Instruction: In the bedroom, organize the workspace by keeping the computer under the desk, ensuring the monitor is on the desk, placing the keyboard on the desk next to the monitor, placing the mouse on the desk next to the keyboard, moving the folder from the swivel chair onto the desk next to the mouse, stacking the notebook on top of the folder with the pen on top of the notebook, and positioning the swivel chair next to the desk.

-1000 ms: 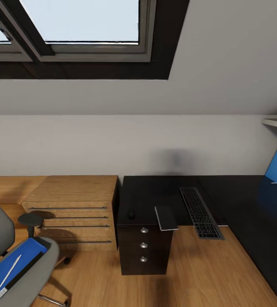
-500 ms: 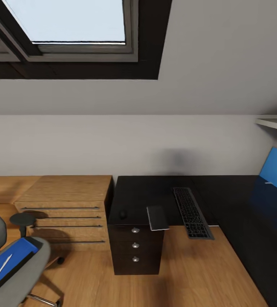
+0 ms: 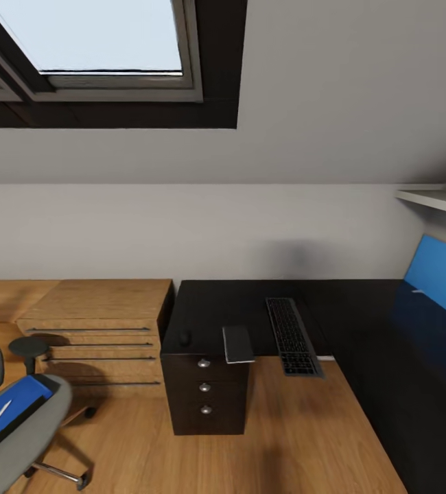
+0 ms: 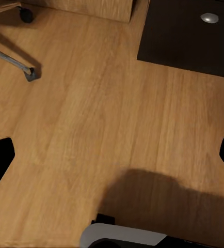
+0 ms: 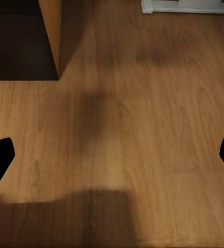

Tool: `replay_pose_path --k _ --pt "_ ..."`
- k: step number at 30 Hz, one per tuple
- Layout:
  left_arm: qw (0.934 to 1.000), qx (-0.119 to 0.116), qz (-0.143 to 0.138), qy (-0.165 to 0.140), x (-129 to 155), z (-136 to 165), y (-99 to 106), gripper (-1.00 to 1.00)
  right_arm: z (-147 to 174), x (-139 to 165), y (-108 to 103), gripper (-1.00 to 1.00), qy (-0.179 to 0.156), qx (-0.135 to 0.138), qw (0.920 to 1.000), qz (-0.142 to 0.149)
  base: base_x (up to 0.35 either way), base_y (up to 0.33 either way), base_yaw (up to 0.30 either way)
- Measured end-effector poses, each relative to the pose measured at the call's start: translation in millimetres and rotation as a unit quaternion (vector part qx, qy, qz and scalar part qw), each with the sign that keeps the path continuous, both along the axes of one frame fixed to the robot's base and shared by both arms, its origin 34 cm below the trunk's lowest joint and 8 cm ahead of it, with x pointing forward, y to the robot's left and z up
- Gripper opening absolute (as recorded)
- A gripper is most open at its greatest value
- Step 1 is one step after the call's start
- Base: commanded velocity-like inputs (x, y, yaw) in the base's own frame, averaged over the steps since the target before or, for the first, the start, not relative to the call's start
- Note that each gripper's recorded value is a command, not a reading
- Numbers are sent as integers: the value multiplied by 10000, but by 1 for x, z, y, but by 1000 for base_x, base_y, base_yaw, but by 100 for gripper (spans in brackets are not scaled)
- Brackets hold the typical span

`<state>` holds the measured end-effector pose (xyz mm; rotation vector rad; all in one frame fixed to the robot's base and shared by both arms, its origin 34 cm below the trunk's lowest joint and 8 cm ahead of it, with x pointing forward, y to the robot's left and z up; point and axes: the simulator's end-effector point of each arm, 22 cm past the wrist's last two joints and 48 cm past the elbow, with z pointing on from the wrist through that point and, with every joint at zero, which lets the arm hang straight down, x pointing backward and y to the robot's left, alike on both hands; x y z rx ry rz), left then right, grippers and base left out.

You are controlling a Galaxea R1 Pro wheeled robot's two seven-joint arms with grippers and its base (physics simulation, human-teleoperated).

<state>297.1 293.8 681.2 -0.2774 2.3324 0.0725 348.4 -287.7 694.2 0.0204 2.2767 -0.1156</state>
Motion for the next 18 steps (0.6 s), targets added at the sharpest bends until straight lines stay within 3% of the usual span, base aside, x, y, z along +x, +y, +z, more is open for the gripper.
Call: replay_pose_path --k 18 --pt "10000 -25 -13 4 0 0 -4 100 0 0 0 100 5 2 10000 2 -313 -19 0"
